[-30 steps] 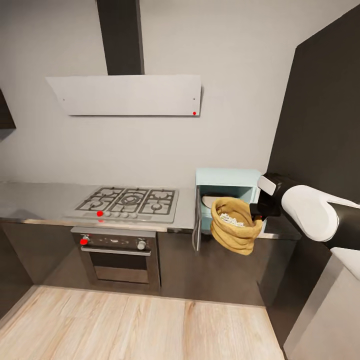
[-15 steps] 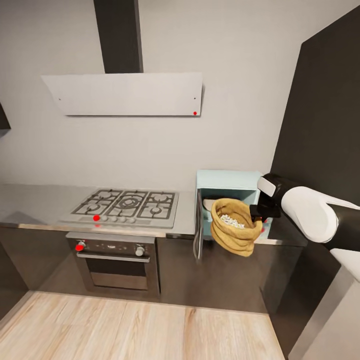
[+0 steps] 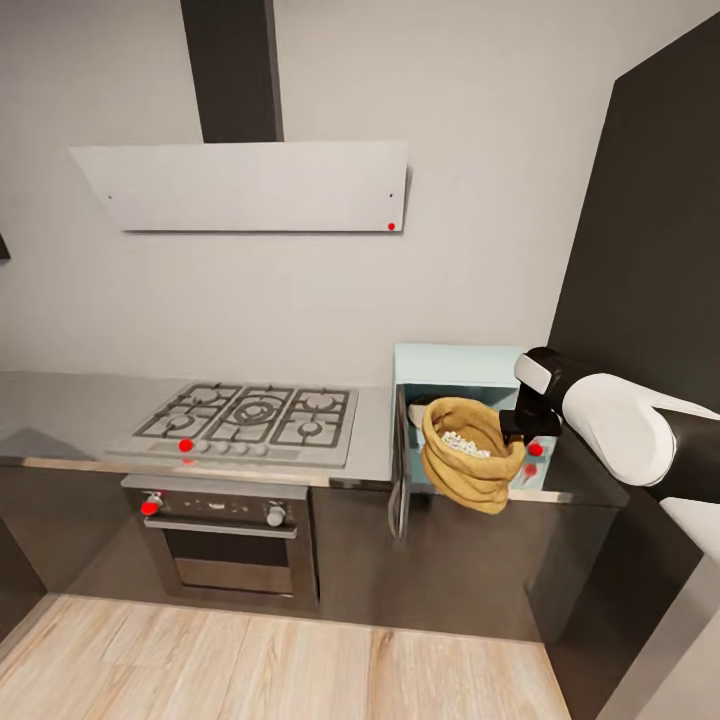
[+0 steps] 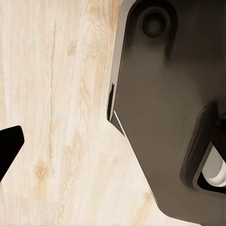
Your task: In the kitchen, take the popcorn bag from the countertop, put it into the microwave, and heat it until the popcorn is cooked so the cooked popcorn ends up inside the bag.
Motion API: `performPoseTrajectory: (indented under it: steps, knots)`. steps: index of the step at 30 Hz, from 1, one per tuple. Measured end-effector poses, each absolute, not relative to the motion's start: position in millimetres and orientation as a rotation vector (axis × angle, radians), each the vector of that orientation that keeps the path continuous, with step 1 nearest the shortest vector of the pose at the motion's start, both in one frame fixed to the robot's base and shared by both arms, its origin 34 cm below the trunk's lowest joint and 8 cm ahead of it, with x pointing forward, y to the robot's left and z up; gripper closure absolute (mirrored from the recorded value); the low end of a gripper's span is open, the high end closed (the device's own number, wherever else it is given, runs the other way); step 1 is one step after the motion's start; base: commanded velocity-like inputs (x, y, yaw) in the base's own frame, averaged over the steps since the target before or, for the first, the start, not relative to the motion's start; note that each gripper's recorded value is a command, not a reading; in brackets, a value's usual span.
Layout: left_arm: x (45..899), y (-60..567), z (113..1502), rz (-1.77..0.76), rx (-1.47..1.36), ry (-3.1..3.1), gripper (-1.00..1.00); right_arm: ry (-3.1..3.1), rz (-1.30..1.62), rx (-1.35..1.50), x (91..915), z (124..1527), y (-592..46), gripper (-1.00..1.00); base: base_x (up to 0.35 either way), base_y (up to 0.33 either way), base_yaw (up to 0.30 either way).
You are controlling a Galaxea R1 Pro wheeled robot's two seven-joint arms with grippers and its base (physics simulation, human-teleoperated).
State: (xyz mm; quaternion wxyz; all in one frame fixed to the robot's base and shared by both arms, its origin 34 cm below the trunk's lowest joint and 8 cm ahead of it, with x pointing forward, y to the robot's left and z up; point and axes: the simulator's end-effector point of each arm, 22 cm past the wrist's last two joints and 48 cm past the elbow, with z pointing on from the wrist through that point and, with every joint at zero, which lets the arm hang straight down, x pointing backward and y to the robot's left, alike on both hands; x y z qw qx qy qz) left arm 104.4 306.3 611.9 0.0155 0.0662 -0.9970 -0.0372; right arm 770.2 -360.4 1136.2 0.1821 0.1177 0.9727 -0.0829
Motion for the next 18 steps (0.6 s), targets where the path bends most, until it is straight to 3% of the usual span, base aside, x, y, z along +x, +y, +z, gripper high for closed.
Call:
performPoseTrajectory:
  steps: [18]
  knots:
    - [104.9,306.3,611.9,-0.116,0.206,-3.103,-1.00,2.746,-0.231,0.332,770.3,1136.1,-359.9,1.00,0.062,0.000,0.000]
